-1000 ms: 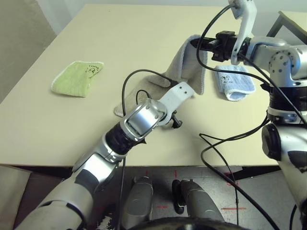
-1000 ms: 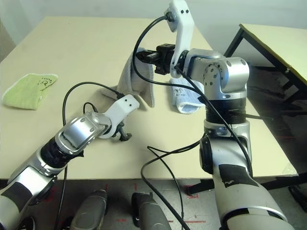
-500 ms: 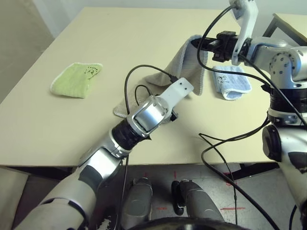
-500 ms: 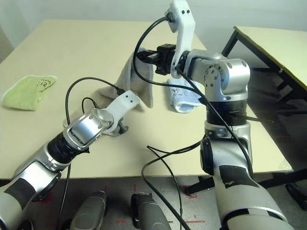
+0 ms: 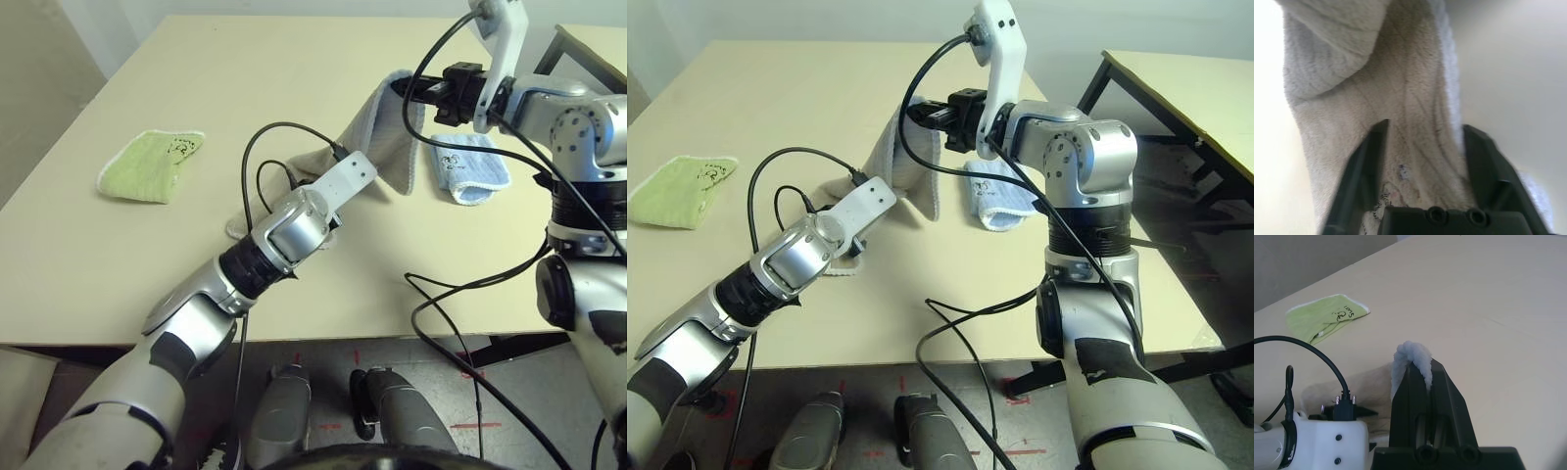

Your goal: Fold the towel and set it aside.

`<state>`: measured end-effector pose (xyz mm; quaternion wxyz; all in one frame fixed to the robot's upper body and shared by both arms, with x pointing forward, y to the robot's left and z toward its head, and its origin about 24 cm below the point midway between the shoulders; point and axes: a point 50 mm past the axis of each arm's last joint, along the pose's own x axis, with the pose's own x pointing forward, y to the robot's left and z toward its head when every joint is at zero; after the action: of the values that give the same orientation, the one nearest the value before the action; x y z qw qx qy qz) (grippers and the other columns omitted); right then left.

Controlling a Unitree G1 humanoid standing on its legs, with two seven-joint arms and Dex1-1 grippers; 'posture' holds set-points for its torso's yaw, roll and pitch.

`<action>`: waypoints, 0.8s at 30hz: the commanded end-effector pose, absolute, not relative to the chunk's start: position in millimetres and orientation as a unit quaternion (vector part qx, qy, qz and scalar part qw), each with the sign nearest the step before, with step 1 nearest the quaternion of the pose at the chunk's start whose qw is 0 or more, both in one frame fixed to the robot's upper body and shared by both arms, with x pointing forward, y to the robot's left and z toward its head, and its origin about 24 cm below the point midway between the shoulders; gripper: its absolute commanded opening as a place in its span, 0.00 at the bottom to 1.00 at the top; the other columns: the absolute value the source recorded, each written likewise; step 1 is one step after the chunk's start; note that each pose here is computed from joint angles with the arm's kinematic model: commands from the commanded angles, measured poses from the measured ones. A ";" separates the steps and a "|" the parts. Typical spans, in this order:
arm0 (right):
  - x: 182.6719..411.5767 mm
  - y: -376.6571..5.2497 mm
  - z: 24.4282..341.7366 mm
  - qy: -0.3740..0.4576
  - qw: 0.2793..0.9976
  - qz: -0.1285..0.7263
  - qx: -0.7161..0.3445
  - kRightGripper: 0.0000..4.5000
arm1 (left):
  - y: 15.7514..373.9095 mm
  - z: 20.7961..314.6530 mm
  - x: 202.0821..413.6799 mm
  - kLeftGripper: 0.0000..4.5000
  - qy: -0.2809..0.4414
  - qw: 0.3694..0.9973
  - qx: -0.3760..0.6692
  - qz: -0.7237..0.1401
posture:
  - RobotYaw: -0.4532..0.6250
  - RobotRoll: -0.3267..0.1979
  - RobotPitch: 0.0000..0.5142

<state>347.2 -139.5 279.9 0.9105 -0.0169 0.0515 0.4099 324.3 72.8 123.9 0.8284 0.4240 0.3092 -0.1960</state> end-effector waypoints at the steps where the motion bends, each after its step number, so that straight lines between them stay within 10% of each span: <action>1: 345.8 -142.1 278.7 0.050 0.911 0.408 -0.026 0.00 | 80.7 107.7 320.9 0.33 0.347 0.813 0.427 -0.192 | 0.52 0.62 0.27; 5: 346.1 -142.1 276.5 0.053 0.910 0.409 -0.032 0.00 | 81.6 108.7 320.2 0.01 0.345 0.815 0.420 -0.200 | 0.53 0.62 0.27; 24: 311.4 -208.3 241.1 0.214 0.798 0.503 -0.253 0.00 | 243.8 257.5 290.5 0.01 0.304 0.864 0.185 -0.355 | 0.54 0.62 0.23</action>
<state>315.3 -208.4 240.2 0.8121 -0.2374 0.2059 0.4916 293.7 239.2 244.7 0.8652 0.2101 0.3239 -0.3200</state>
